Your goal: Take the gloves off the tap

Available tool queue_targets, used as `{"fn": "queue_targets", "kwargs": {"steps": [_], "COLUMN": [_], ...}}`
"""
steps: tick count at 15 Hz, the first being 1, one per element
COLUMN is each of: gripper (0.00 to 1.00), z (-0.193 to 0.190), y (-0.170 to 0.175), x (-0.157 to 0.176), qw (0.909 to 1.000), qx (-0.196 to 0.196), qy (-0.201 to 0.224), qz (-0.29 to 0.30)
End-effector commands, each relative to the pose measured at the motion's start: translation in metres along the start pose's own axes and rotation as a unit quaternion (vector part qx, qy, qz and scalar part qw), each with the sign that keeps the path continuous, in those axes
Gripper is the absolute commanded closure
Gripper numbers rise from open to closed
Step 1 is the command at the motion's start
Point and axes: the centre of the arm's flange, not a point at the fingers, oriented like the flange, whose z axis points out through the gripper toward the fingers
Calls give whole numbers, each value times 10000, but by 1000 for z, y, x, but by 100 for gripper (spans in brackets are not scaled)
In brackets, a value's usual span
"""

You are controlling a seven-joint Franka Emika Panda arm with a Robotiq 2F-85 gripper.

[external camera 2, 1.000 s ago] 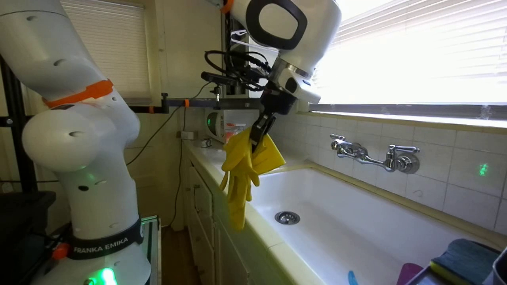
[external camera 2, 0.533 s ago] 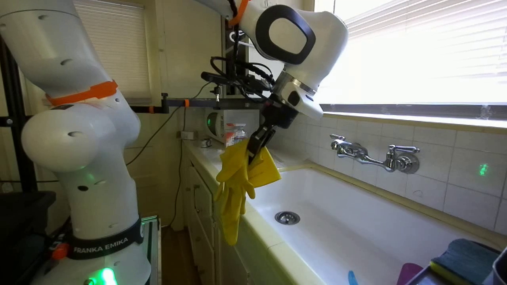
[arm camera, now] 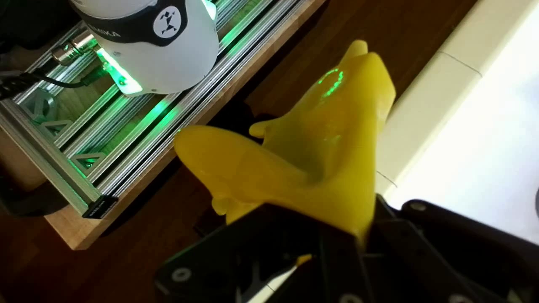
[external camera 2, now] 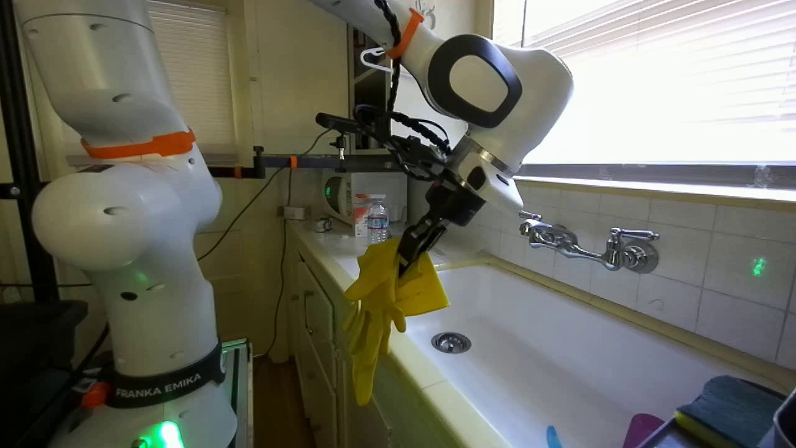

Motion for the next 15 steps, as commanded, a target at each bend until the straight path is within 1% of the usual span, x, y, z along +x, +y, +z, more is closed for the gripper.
{"fn": "queue_targets", "kwargs": {"steps": [1,5,9,15], "gripper": [99,99,99,99], "z": [-1,0,0,4], "y": [-5,-10,-17,-23], "x": [29,51,73,103], "qw": [9994,9981,9954,9910], "qx": [26,179,349,636], "qy": [27,170,429,681], "qz": [340,570,788,958]}}
